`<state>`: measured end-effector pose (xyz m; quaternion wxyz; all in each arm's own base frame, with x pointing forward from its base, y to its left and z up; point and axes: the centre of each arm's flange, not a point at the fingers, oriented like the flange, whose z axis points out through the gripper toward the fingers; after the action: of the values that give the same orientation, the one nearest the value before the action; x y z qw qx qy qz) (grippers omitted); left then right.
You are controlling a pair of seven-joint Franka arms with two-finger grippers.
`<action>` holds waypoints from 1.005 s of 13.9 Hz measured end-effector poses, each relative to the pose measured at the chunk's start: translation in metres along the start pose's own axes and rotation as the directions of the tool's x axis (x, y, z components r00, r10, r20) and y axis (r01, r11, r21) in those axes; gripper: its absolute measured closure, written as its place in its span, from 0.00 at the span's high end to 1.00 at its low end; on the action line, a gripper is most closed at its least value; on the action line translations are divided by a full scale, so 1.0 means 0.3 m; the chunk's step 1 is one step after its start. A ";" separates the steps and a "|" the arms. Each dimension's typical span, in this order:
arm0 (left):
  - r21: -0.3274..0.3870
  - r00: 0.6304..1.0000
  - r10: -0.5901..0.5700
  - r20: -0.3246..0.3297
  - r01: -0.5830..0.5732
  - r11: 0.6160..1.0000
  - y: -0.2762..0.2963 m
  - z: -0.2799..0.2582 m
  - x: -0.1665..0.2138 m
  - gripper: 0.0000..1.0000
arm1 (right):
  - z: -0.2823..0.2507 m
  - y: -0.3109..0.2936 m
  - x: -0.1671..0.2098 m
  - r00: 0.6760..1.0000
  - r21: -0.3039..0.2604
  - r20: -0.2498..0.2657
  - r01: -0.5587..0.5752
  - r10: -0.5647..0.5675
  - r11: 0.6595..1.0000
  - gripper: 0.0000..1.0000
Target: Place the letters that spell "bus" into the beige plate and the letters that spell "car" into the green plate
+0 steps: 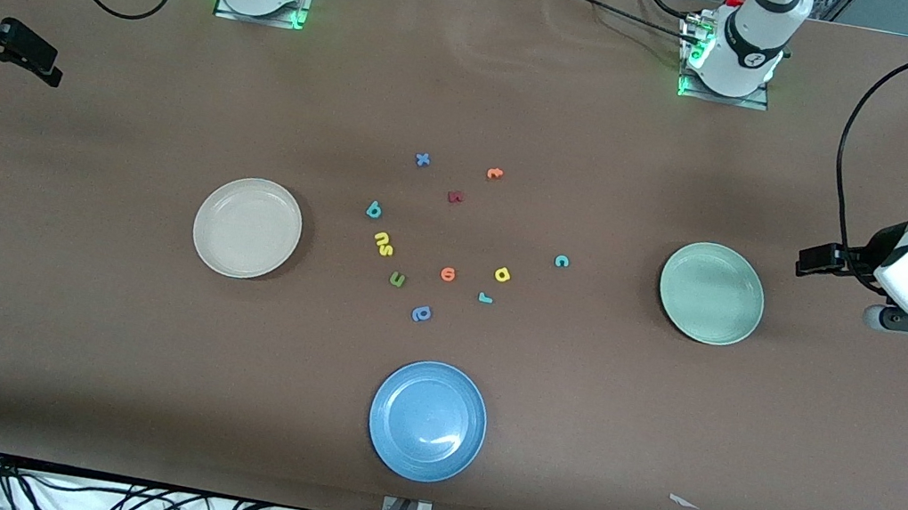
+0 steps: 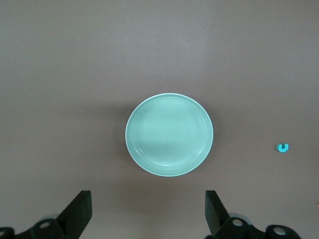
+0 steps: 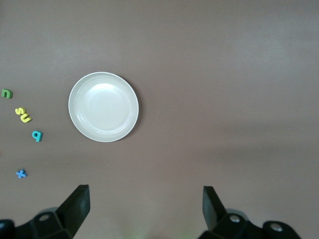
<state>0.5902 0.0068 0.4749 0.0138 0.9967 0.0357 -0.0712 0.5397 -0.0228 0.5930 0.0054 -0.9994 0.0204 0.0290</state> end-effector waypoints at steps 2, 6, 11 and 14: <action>0.000 1.000 0.000 -0.009 0.000 1.000 0.000 -0.014 0.002 1.00 | 0.002 0.000 -0.002 1.000 0.000 0.006 0.000 0.000 1.000 1.00; -0.001 1.000 0.001 -0.011 -0.001 1.000 0.002 -0.019 0.003 1.00 | 0.003 0.000 -0.004 1.000 0.000 0.010 0.000 0.000 1.000 1.00; -0.001 1.000 0.001 -0.012 -0.001 1.000 0.002 -0.020 0.003 1.00 | 0.003 0.000 -0.004 1.000 0.000 0.011 0.000 0.000 1.000 1.00; -0.001 1.000 0.001 -0.012 -0.001 1.000 0.002 -0.020 0.003 1.00 | 0.002 0.000 -0.005 1.000 0.000 0.010 0.000 0.000 1.000 1.00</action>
<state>0.5921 0.0065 0.4808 0.0140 0.9971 0.0353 -0.0653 0.5383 -0.0226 0.5925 0.0055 -0.9992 0.0203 0.0341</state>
